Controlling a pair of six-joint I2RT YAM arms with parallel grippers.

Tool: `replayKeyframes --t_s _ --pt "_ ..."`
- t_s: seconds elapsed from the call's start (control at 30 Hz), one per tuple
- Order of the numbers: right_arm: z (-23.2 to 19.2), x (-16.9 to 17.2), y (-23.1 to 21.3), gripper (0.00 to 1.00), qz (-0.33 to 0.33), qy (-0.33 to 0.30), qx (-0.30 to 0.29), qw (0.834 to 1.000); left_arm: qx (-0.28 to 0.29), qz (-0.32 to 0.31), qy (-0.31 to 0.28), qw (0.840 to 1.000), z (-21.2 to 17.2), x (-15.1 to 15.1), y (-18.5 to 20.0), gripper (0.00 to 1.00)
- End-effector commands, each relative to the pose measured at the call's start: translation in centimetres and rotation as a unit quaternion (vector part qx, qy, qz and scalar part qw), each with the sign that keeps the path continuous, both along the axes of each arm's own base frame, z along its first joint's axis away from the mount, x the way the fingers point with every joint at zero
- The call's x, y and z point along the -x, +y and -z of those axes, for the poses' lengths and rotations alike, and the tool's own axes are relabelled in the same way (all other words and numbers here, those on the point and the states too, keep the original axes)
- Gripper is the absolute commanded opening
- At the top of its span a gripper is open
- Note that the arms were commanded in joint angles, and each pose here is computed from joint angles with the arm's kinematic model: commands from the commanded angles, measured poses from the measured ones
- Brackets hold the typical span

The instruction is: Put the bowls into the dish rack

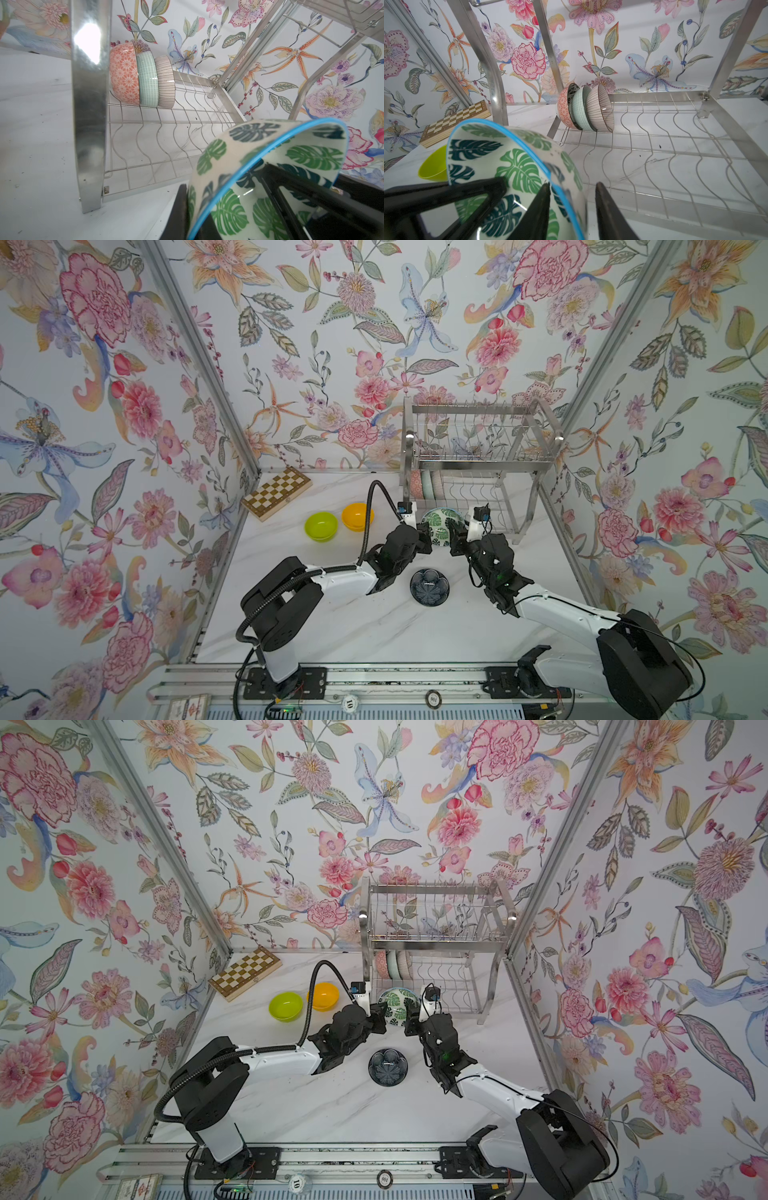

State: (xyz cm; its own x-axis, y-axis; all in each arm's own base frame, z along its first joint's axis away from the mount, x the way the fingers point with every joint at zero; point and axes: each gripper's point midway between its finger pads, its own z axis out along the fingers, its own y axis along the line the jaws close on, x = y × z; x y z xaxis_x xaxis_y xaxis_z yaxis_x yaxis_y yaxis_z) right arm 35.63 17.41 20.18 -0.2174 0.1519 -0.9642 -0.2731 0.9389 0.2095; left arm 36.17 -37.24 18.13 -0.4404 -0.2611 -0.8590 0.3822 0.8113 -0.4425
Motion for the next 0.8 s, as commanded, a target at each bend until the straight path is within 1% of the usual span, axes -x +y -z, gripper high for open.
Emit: replayKeyframes --t_s 0.0,0.03,0.1,0.17,0.23,0.3,0.33,0.43,0.53,0.67,0.77 --pt "-1.7 -0.7 -0.8 0.44 0.005 -0.013 -0.034 0.999 0.006 -0.038 -0.051 0.998 -2.9 -0.5 1.2 0.0" --pt "-1.7 -0.7 -1.1 0.47 0.006 -0.012 -0.041 0.999 0.001 -0.045 -0.055 0.997 -3.0 -0.5 1.4 0.0" --pt "-1.9 -0.7 -1.9 0.57 0.011 -0.011 -0.062 0.998 -0.015 -0.062 -0.069 0.996 -3.2 -0.8 2.0 0.0" --pt "-2.2 -0.8 -2.9 0.64 0.023 -0.009 -0.084 0.996 -0.034 -0.08 -0.086 0.993 -3.7 -1.1 2.5 0.0" --pt "-2.6 -0.9 -4.1 0.77 0.036 -0.004 -0.11 0.993 -0.058 -0.096 -0.105 0.988 -4.1 -1.2 2.8 0.0" --pt "-3.1 -1.0 -5.2 0.95 0.049 -0.001 -0.141 0.989 -0.088 -0.116 -0.129 0.981 -4.7 -1.3 3.1 0.0" --pt "-3.3 -1.0 -5.7 0.99 0.055 0.002 -0.155 0.986 -0.1 -0.123 -0.138 0.978 -4.8 -1.3 3.2 0.0" --pt "-3.9 -0.9 -7.0 0.99 0.068 0.015 -0.208 0.976 -0.138 -0.135 -0.166 0.967 -5.2 -1.3 2.7 0.0" --pt "-3.4 -0.9 -7.9 0.99 0.091 0.051 -0.256 0.961 -0.176 -0.157 -0.185 0.954 -5.0 -1.5 2.6 0.0" --pt "-3.6 -0.6 -8.4 0.99 0.099 0.082 -0.346 0.929 -0.218 -0.189 -0.194 0.938 -4.5 -2.1 2.5 0.0" --pt "-4.3 -0.6 -8.2 0.99 0.099 0.098 -0.394 0.909 -0.241 -0.204 -0.2 0.928 -4.2 -2.4 2.4 0.0"
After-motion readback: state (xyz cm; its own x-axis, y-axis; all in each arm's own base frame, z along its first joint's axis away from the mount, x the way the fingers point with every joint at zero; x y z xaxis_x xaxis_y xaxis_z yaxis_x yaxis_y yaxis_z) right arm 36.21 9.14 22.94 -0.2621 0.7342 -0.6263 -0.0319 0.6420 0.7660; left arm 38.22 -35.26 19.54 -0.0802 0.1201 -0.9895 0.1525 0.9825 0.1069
